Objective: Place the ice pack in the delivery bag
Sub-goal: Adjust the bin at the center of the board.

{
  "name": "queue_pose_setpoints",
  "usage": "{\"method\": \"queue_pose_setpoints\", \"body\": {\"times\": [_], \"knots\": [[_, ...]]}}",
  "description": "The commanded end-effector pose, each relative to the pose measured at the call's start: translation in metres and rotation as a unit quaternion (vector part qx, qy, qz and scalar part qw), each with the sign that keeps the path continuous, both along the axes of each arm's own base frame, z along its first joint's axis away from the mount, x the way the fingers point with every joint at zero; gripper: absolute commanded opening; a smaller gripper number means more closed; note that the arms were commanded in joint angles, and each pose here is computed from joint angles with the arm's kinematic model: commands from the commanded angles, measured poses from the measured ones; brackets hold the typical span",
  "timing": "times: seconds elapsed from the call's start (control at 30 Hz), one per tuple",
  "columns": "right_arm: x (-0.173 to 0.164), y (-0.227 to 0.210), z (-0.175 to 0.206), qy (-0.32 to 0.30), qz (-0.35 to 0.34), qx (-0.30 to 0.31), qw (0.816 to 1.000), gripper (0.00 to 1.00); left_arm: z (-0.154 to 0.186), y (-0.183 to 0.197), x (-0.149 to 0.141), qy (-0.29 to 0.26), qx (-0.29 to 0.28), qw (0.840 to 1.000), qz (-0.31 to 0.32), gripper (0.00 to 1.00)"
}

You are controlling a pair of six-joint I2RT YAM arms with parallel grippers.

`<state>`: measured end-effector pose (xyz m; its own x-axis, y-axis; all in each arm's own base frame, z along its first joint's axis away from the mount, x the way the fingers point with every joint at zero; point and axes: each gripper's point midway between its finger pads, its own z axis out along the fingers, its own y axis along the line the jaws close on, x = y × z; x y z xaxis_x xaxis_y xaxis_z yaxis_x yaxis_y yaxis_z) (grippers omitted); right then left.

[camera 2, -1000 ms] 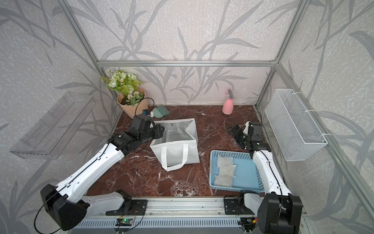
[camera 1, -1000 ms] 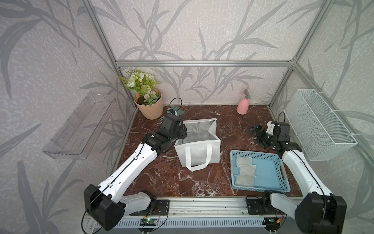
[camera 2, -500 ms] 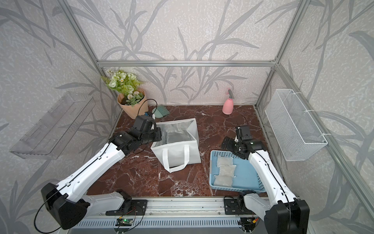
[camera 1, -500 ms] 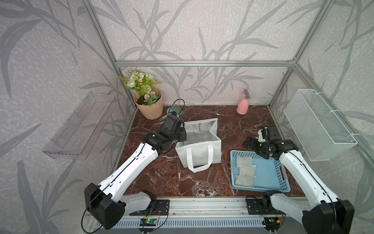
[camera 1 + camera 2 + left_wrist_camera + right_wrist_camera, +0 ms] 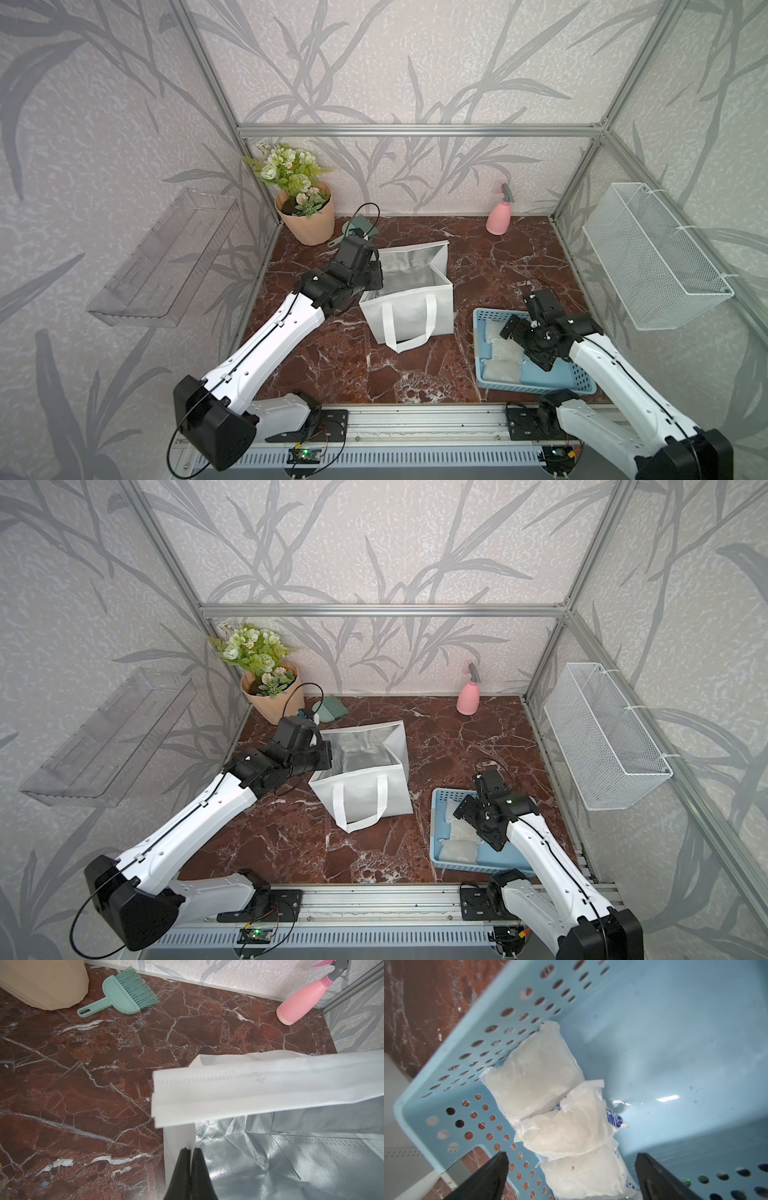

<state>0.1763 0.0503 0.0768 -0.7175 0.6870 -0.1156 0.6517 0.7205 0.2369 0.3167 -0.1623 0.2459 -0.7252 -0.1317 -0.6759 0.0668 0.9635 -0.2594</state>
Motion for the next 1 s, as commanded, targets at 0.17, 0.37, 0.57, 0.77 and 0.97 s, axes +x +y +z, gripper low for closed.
{"method": "queue_pose_setpoints", "body": {"times": [0.17, 0.37, 0.57, 0.77, 0.97], "knots": [[0.039, -0.038, -0.005, -0.038, -0.083, -0.032, 0.995, 0.99, 0.007, -0.004, -0.001, -0.013, 0.001, 1.0, -0.017, 0.0], [0.085, -0.052, -0.016, -0.063, -0.061, -0.016, 0.996, 1.0, 0.006, -0.003, -0.002, -0.014, -0.003, 1.0, -0.013, 0.0], [0.149, -0.03, -0.024, -0.088, 0.021, 0.026, 0.996, 0.99, 0.005, -0.001, 0.0, -0.019, -0.001, 1.0, -0.009, 0.0], [0.211, -0.017, -0.014, -0.11, 0.073, 0.023, 0.991, 0.99, 0.008, 0.0, 0.005, -0.026, 0.006, 1.0, -0.003, 0.01], [0.208, -0.014, 0.003, -0.043, 0.095, -0.034, 0.994, 0.99, 0.01, -0.003, 0.008, -0.033, 0.006, 0.999, -0.007, 0.01]]}}
